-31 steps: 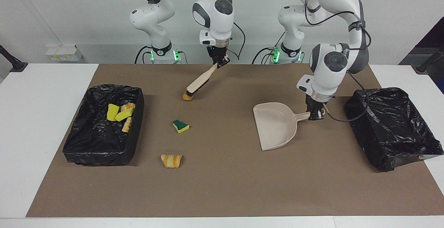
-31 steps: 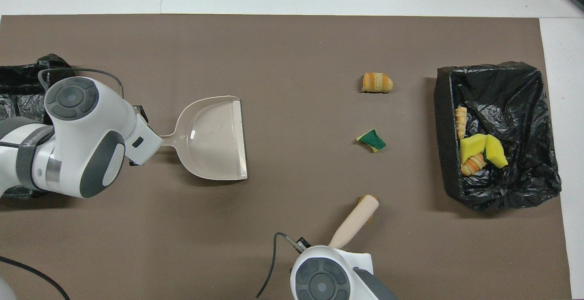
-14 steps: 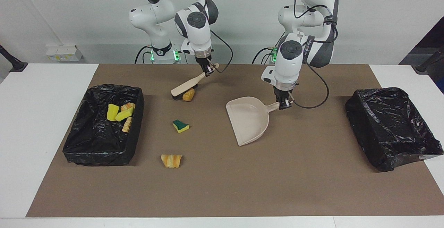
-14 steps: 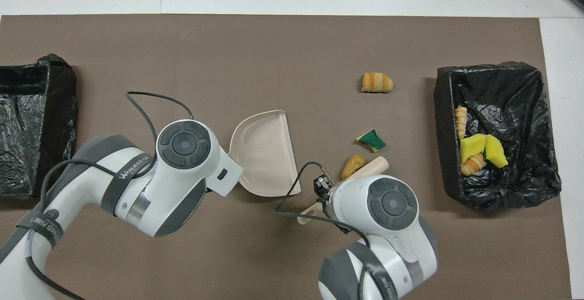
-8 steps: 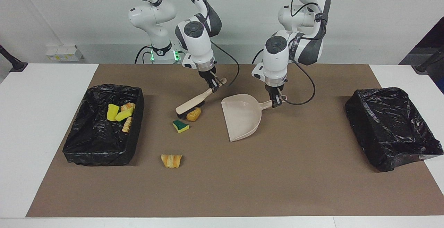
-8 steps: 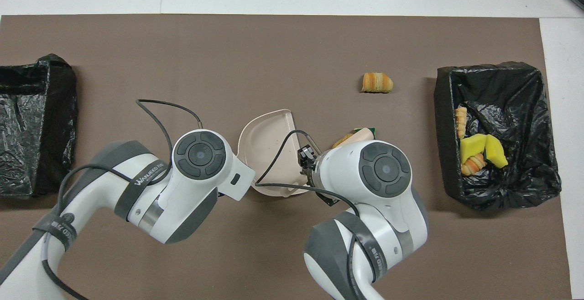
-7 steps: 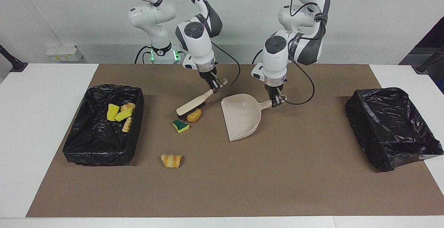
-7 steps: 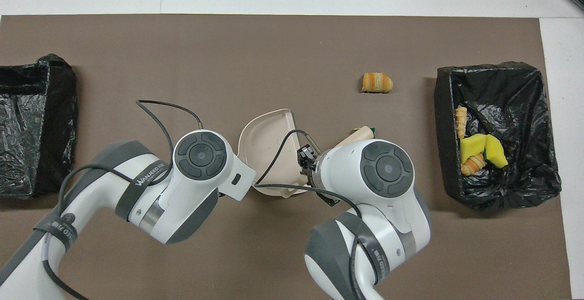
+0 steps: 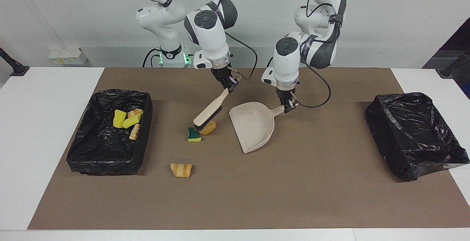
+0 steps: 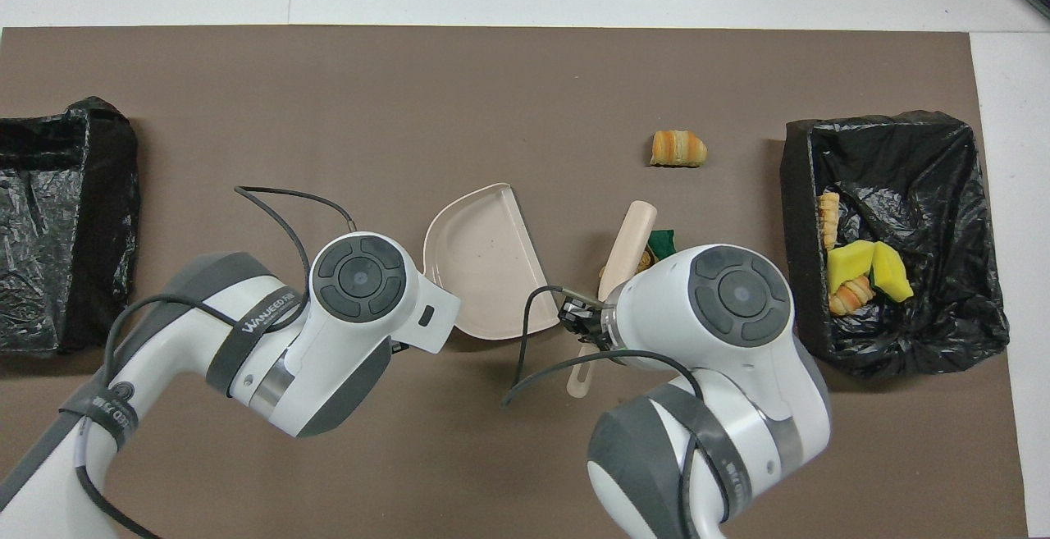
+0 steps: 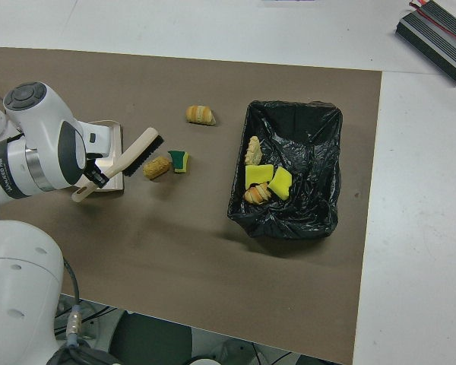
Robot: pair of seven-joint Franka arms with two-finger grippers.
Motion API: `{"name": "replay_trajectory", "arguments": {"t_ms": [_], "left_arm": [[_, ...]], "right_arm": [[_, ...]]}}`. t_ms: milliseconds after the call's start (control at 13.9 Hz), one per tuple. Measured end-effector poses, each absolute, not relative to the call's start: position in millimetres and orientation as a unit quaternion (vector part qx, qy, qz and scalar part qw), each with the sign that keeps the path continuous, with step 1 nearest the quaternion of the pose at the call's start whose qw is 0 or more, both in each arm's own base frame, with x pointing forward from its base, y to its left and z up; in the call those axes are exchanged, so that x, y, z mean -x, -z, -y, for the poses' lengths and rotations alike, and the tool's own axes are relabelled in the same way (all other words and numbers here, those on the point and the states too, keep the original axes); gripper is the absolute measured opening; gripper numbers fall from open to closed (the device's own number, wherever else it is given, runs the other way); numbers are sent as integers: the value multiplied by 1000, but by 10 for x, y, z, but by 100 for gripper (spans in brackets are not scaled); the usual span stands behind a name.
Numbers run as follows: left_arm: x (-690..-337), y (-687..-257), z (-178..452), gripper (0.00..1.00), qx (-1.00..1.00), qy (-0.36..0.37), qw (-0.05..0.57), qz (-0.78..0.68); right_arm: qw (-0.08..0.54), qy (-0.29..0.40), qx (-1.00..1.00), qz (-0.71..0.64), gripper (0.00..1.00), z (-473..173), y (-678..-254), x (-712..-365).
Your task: Sweep and dump trash in bin
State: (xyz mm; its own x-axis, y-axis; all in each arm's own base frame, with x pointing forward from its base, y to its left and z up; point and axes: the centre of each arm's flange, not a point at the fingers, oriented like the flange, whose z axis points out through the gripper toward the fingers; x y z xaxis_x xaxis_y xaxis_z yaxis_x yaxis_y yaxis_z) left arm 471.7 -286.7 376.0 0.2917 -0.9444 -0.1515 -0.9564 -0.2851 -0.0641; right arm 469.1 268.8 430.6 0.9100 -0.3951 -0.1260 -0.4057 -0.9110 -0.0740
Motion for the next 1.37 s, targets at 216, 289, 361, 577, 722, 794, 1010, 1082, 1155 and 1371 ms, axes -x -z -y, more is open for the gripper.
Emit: {"name": "replay_trajectory", "arguments": {"t_ms": [216, 289, 361, 577, 722, 794, 1010, 1082, 1155, 1371], "left_arm": [[-4721, -3755, 2870, 33, 803, -40, 71, -590], [-4722, -3754, 2871, 33, 804, -40, 71, -589], [-4723, -3753, 2872, 33, 804, -40, 71, -589], [-4732, -3760, 2876, 33, 805, -36, 71, -587], [-4733, -3757, 2875, 33, 810, -36, 71, -581], [-4734, -3755, 2875, 33, 814, -36, 71, -576], [-4735, -3750, 2877, 33, 816, -35, 71, -572], [-4738, -3747, 2878, 33, 816, -34, 70, -572], [-4747, -3736, 2883, 33, 816, -33, 69, -572], [-4818, -3725, 2924, 33, 815, -30, 65, -575]], "right_arm": [[11, -41, 989, -142, 25, -2229, -4150, -4804], [-4, -39, 991, -128, 25, -2107, -4098, -4786], [-17, -38, 992, -120, 25, -2031, -4059, -4746], [-33, -47, 995, -76, 25, -1783, -3952, -4572], [-36, -54, 997, -42, 25, -1643, -3906, -4474], [-36, -56, 997, -26, 25, -1614, -3896, -4441], [-38, -67, 997, -1, 25, -1610, -3800, -4395], [-38, -71, 997, 4, 25, -1612, -3764, -4400], [-39, -74, 997, 5, 25, -1615, -3738, -4412], [-37, -73, 997, 0, 25, -1579, -3742, -4484]]}}
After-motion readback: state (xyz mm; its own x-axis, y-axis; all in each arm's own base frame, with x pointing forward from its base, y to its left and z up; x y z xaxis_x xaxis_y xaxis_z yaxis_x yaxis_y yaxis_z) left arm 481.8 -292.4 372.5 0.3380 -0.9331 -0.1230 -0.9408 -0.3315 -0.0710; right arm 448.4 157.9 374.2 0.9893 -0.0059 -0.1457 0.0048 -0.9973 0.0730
